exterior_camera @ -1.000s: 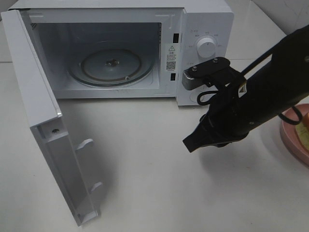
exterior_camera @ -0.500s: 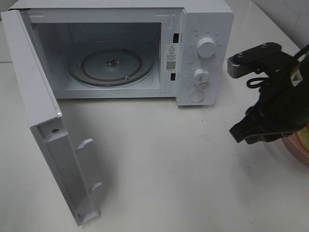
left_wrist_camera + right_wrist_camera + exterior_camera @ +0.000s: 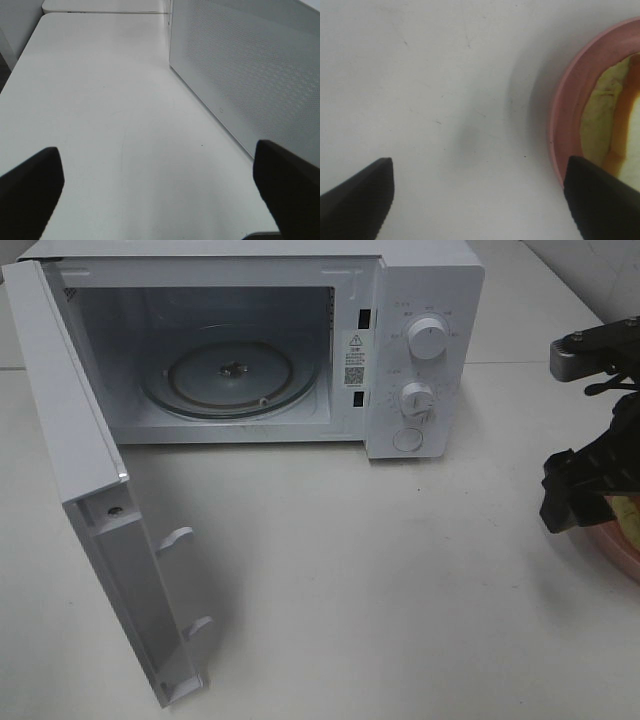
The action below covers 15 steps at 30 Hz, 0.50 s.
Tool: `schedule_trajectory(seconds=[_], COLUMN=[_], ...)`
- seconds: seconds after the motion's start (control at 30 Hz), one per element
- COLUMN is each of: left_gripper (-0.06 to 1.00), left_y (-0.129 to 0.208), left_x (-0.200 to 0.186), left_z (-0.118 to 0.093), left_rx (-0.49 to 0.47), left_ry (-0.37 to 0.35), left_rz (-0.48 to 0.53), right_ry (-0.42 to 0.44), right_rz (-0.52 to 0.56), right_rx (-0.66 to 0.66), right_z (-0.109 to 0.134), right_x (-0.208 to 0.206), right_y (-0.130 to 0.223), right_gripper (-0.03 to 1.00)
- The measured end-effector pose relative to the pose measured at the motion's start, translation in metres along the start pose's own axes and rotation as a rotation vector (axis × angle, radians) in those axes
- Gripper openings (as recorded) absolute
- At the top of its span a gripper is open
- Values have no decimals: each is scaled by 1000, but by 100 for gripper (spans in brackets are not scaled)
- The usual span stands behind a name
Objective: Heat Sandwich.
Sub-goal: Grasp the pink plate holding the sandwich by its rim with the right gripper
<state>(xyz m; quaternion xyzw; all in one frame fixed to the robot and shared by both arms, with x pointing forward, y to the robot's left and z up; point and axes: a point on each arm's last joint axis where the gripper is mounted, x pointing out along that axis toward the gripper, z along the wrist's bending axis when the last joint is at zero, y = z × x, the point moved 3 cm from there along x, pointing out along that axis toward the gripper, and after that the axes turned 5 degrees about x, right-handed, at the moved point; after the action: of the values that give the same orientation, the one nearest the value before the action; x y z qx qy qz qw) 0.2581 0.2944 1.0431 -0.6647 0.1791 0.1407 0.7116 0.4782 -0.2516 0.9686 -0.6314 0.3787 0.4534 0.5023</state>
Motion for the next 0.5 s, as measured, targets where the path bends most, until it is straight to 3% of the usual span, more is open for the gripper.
schedule_trajectory(seconds=[0.5], left_gripper=[97], left_y=[0], left_x=[0], left_z=[0], left_rx=[0], left_ry=[0], left_rz=[0], right_ry=[34], right_rz=[62], right_rx=[133], right_z=[-32], right_x=[29], right_y=[-2], right_gripper=[88])
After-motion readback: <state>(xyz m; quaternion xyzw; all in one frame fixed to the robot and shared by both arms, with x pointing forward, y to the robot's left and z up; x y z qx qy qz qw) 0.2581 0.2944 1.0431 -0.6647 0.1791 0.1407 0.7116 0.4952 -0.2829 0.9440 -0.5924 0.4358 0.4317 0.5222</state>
